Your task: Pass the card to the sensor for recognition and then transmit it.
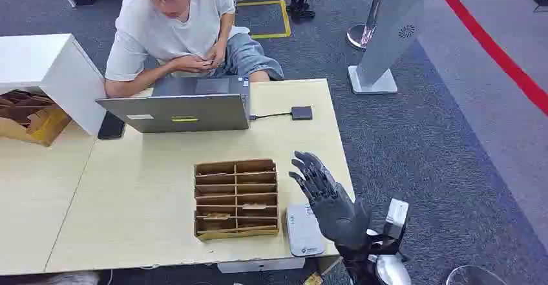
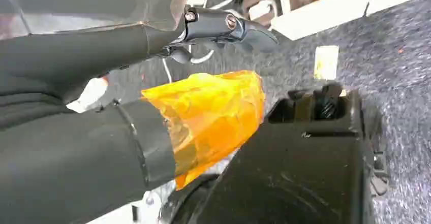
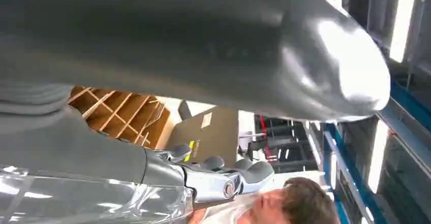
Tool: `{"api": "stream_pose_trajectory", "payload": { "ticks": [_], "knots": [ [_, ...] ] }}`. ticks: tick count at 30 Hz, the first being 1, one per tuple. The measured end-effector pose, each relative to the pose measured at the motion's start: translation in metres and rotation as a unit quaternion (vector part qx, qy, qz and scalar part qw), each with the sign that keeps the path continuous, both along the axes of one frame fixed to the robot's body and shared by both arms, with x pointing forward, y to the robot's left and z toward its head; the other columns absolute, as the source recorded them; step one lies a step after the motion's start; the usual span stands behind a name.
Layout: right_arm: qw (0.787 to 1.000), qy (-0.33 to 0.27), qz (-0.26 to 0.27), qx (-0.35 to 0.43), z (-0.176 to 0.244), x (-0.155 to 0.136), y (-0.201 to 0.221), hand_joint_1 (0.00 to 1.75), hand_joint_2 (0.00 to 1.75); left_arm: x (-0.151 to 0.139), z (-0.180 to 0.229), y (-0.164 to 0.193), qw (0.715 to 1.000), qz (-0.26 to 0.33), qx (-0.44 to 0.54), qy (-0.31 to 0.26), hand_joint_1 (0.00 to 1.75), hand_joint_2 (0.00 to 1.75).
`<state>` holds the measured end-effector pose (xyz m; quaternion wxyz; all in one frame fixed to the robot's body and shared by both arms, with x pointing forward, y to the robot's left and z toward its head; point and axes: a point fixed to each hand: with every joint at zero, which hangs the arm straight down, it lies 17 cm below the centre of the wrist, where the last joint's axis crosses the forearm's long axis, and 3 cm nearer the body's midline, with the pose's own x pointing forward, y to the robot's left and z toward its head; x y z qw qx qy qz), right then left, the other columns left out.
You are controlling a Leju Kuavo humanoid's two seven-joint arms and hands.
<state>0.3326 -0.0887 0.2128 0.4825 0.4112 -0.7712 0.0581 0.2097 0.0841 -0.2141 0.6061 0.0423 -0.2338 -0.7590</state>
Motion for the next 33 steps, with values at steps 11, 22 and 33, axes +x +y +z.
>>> {"api": "stream_pose_trajectory", "payload": {
  "ticks": [11,22,33],
  "knots": [
    [1.0,0.006,0.004,-0.003,-0.005,0.005,0.003,0.0,0.0,0.001,0.007,-0.018,0.999,-0.033,-0.015,0.0,0.0,0.0],
    [1.0,0.009,0.009,-0.002,-0.007,0.006,0.007,0.0,0.0,-0.004,0.005,-0.015,1.0,-0.02,-0.007,0.019,0.0,0.0],
    [1.0,0.015,0.008,0.007,-0.006,0.019,0.003,0.0,0.0,0.005,0.01,-0.017,1.0,-0.016,-0.005,0.016,0.0,0.0]
  ]
}}
